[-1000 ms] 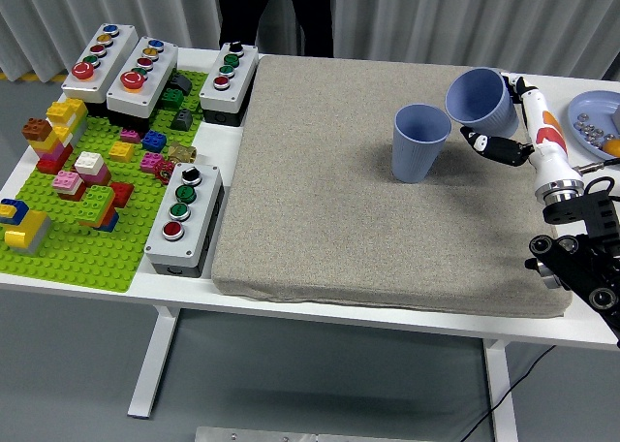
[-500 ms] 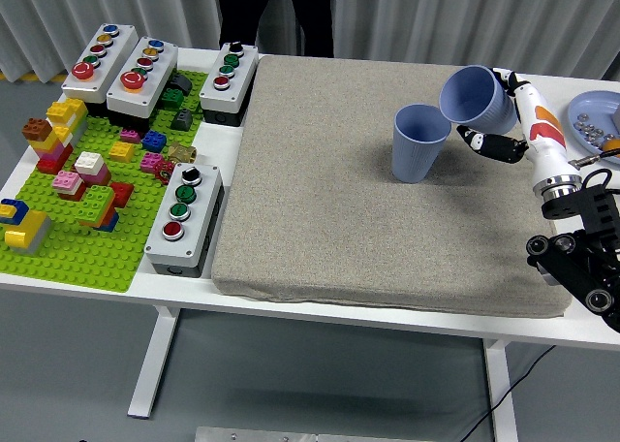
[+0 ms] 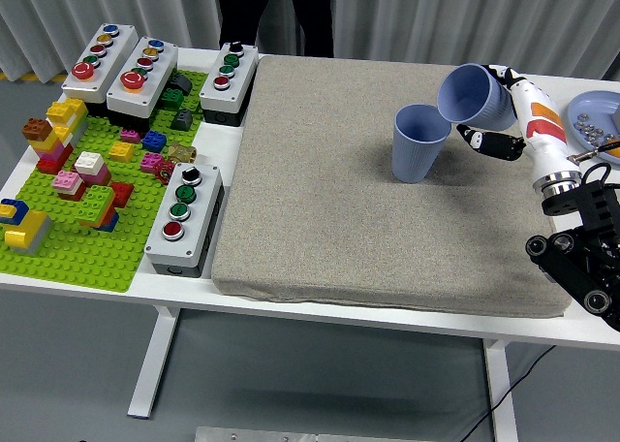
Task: Pick cup pour cup place
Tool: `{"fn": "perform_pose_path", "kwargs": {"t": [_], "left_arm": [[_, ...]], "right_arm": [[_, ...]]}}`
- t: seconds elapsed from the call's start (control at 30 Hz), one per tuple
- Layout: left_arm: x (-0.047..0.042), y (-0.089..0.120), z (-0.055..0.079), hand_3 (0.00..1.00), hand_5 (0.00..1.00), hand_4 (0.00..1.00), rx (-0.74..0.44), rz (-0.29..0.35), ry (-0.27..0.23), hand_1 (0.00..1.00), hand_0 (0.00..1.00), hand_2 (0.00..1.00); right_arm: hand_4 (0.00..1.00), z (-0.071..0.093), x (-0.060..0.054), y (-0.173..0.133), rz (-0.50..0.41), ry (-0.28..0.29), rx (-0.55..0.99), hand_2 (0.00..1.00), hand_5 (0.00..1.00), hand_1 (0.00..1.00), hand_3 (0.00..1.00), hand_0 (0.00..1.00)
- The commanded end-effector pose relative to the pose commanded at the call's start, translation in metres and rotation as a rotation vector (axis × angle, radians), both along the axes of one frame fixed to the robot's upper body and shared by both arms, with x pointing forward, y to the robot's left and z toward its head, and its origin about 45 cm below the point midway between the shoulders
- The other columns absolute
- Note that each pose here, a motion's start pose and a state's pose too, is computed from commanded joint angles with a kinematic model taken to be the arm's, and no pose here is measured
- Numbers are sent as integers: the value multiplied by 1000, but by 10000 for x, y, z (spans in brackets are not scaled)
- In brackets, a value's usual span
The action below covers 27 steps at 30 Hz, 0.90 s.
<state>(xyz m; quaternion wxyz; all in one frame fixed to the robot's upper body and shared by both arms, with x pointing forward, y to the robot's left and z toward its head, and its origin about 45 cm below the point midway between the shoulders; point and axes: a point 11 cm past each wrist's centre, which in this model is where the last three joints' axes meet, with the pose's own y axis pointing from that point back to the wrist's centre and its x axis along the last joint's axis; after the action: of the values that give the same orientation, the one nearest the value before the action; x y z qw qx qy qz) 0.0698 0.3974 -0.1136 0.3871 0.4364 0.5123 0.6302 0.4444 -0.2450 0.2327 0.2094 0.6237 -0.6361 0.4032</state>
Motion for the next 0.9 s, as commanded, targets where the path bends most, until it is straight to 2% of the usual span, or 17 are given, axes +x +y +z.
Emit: {"fn": "perform_pose_path", "kwargs": {"t": [0.47, 0.9], "left_arm": [[-24, 4, -3, 767, 946, 517, 1, 1, 4, 810, 756, 848], [-26, 9, -2, 767, 944, 517, 2, 1, 4, 809, 756, 848]], "right_arm": [[698, -21, 11, -11, 4, -7, -73, 531, 208, 623, 609, 797], [696, 53, 25, 13, 17, -33, -127, 532, 207, 623, 606, 796]]}}
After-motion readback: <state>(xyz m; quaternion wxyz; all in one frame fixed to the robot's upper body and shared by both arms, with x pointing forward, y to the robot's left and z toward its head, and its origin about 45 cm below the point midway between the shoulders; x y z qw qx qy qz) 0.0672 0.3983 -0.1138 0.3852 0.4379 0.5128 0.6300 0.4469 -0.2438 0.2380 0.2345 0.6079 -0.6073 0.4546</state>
